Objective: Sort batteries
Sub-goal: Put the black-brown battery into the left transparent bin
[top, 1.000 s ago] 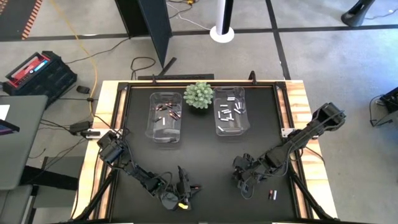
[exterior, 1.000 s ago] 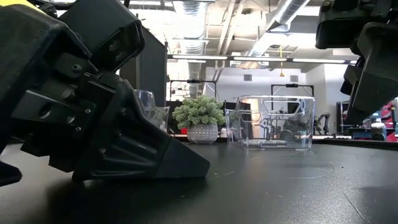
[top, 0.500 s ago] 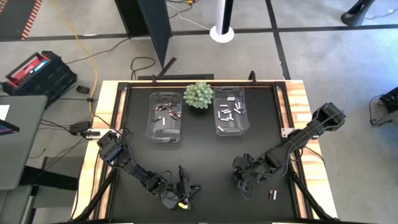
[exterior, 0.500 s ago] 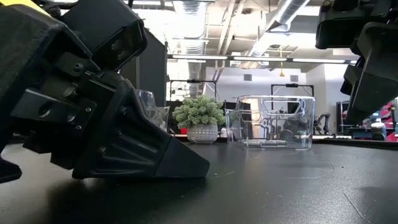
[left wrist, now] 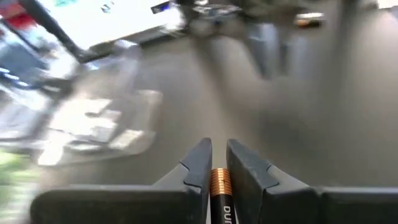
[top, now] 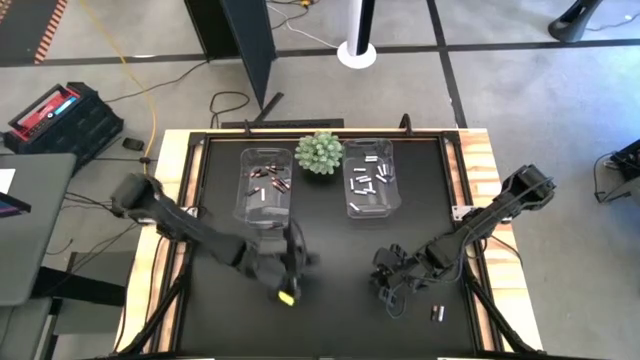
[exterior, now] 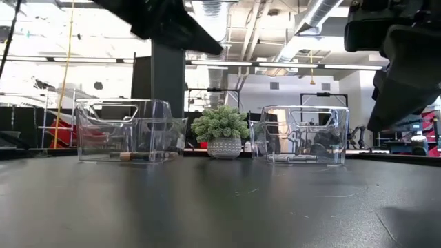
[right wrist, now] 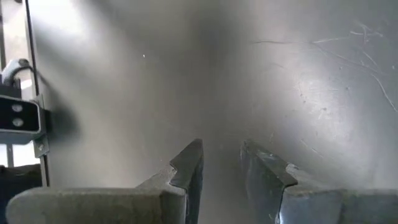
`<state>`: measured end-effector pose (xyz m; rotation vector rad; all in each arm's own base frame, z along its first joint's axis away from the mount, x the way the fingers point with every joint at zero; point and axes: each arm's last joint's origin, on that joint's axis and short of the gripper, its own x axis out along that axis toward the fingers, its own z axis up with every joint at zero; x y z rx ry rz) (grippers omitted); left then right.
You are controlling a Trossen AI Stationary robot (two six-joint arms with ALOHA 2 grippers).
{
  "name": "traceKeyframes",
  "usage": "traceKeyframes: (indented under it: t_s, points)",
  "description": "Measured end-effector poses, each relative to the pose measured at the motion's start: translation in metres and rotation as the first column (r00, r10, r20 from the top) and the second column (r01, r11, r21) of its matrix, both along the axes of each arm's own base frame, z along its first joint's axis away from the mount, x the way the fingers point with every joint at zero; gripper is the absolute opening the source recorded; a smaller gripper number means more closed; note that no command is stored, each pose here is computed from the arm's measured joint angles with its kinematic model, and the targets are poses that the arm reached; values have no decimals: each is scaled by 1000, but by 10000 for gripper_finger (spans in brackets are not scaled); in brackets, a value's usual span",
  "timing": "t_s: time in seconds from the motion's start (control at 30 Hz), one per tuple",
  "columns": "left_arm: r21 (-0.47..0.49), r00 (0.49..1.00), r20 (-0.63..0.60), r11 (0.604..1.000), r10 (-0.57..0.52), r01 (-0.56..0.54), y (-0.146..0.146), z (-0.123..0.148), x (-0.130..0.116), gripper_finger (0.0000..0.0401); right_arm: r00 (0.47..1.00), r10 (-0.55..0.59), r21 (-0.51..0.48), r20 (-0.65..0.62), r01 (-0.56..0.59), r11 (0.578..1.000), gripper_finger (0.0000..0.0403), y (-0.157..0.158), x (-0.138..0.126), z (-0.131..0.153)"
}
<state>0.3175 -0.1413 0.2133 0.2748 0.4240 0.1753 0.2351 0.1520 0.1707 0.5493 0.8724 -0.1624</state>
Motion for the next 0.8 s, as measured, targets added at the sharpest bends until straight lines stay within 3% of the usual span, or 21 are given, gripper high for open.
traceKeyframes:
  t_s: [0.2, 0.33, 0.5, 0.8]
  points:
    - [116, 983, -114, 984, 146, -133, 73, 54, -35, 45, 999, -34, 26, 7, 34, 999, 126, -1, 2, 1]
    - [132, 927, -208, 948, 311, -288, 123, 71, -66, 39, 998, -66, 35, 10, 66, 997, 126, -4, 4, 1]
    - [78, 868, -348, 934, 354, -349, 173, 71, -85, 30, 990, -139, 34, 22, 138, 990, 126, -13, 9, 1]
    - [-39, 780, -575, 944, 246, -327, 235, 29, -73, 42, 971, -239, 52, 19, 238, 970, 126, -32, 19, 1]
